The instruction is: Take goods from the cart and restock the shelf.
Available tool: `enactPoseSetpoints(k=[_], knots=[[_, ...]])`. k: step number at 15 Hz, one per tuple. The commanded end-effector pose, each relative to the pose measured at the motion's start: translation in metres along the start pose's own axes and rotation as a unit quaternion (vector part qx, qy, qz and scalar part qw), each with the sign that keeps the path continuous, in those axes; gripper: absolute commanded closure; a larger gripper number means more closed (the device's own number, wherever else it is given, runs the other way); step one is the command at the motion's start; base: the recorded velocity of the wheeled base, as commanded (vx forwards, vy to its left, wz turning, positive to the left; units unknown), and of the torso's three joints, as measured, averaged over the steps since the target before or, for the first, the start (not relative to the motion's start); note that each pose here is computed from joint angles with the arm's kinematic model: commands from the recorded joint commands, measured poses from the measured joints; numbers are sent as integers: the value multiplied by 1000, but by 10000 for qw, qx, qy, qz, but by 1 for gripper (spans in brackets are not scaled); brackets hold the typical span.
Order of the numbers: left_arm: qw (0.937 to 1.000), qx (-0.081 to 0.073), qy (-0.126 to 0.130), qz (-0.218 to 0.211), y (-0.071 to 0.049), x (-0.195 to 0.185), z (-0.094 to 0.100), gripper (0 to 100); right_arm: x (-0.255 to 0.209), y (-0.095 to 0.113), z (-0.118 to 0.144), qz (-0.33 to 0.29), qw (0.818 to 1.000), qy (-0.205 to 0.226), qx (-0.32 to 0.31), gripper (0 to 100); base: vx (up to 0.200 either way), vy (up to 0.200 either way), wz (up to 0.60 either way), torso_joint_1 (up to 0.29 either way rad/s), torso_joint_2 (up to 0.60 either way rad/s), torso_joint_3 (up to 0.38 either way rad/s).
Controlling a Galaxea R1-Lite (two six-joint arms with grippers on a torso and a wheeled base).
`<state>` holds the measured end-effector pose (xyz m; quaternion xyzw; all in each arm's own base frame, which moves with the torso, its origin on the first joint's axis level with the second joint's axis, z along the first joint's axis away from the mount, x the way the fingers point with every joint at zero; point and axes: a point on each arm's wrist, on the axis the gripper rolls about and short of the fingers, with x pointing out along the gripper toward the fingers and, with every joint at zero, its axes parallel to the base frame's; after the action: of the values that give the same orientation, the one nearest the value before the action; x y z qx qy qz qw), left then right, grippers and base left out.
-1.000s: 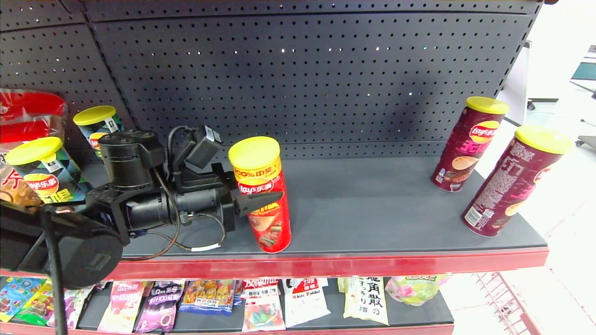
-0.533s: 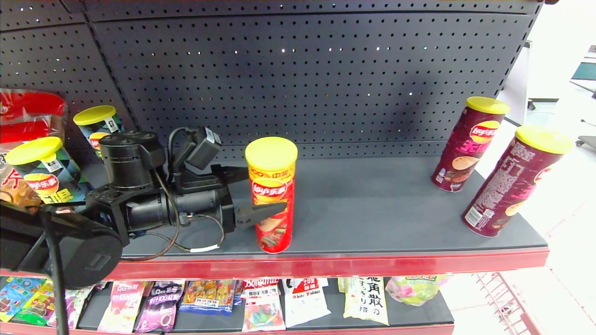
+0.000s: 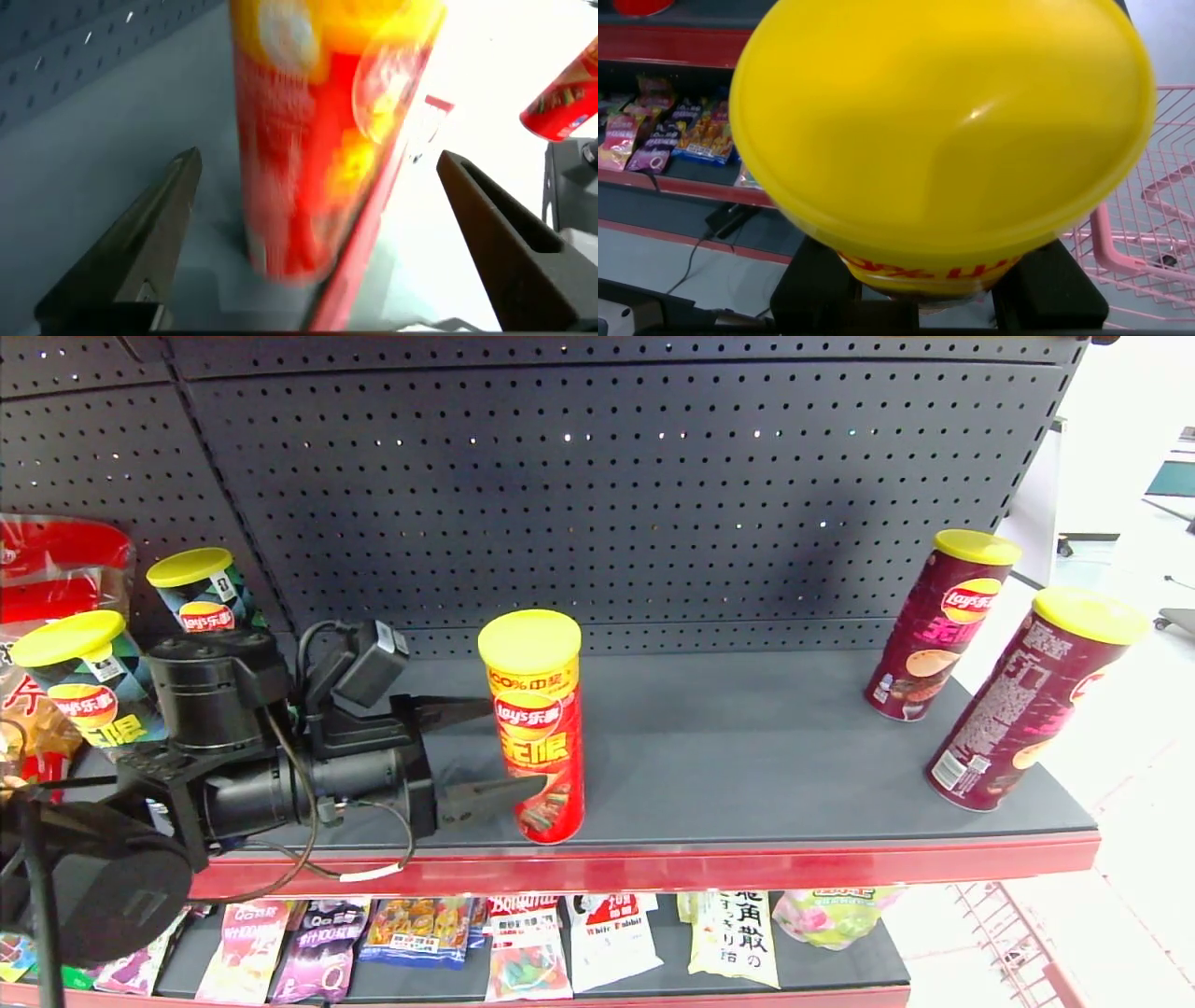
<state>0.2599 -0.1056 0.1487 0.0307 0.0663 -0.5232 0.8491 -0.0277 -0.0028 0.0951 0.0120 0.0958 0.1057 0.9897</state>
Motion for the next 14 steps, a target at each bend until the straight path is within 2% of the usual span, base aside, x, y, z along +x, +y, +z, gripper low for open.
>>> enactPoseSetpoints(k=[1,3,4,6,7,8,9,11,12,13,14], knots=[[9998,-6,-40,211,-12,-28,1,0,0,0,0,9,10000,9,-3,100,0,0,0,0,0,0],[9995,-120,-71,297,-28,-48,0,0,0,0,0,16,10000,24,-2,100,0,0,0,0,0,0],[9976,-259,-92,634,-41,-67,-3,0,1,0,1,39,10000,33,-4,100,0,0,0,0,0,0],[9859,-204,-118,1654,-58,-87,-4,0,1,-1,3,158,9999,54,-28,100,0,0,0,0,0,0],[9790,-188,-133,2026,-65,-96,-5,0,0,-1,8,285,9995,75,-63,100,0,0,0,0,0,0],[9748,-195,-162,2216,-75,-105,-6,0,2,-1,19,403,9990,149,-85,100,0,0,0,0,0,0],[9734,-241,-205,2269,-83,-112,-7,0,3,-1,28,468,9986,206,-98,100,0,0,0,0,0,0],[9711,-444,-117,2341,-117,-142,-12,0,18,2,83,685,9968,392,-143,100,0,0,0,0,0,0],[9689,-520,-51,2417,-126,-151,-12,0,27,4,99,738,9965,371,-152,100,0,0,0,0,0,0],[9647,-658,92,2547,-145,-168,-12,0,49,9,124,948,9950,234,-191,100,0,0,0,0,0,0],[9609,-729,209,2665,-157,-178,-15,0,64,14,135,1170,9927,159,-223,100,0,0,0,0,0,0]])
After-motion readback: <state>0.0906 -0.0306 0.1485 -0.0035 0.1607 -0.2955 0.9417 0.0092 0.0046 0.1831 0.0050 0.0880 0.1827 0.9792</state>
